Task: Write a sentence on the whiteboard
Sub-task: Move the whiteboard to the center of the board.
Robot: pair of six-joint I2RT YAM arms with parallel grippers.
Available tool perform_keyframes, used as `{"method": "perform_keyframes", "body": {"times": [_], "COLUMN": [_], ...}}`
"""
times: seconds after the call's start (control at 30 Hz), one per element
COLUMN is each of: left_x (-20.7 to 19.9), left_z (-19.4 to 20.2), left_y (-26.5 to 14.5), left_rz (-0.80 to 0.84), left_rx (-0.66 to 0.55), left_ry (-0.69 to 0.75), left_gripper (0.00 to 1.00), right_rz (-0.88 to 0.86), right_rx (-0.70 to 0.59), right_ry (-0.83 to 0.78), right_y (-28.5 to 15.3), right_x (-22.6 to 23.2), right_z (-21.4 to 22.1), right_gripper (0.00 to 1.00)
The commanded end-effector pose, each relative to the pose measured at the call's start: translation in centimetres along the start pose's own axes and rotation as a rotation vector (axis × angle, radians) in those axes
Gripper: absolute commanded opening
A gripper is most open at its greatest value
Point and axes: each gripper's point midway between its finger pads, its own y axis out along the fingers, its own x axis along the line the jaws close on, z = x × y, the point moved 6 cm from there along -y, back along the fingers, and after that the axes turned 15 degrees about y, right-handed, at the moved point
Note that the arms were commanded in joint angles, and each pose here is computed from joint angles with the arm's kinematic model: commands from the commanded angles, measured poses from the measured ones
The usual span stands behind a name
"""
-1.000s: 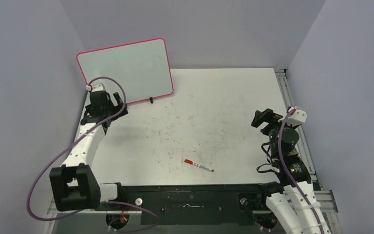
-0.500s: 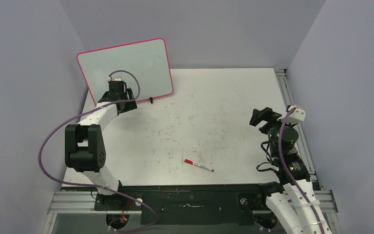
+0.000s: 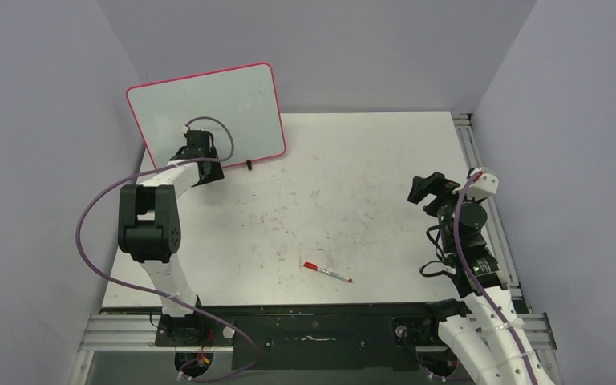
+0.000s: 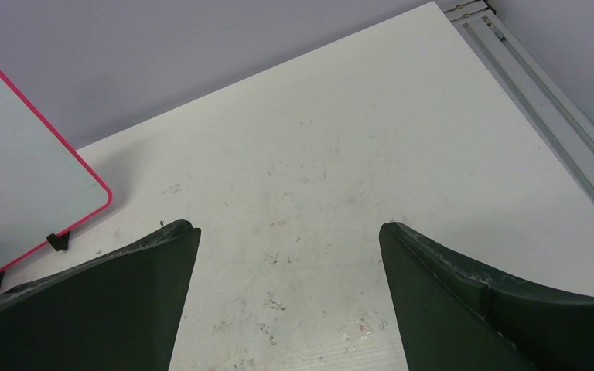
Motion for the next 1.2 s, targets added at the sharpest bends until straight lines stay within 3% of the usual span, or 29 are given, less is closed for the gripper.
{"method": "perform_keyframes", "body": {"times": [0.0,0.13,1.17], "left_x": [0.6,0.7,1.5], "left_z": [-3.0,-3.1,-3.8], "left_y": [0.9,1.6,4.2], "left_rz": [-0.027,-0.040,-0.009], "left_rx": [-0.083,-0.083,-0.089], "left_ry": [-0.037,-0.039,-0.065], "left_gripper": [0.48,0.41,0.34], "right_rz": [-0.054,-0.051,-0.054], "right_rx": [-0.059,-0.056,-0.056], "right_ry": [0.023,0.021,0.013], "right_y": [0.3,0.6,1.1], "right_x": [1.6,1.6,1.7], "right_z": [-1.7,-1.6,-1.5], "right_gripper": [0.90,0.90,0.90]}}
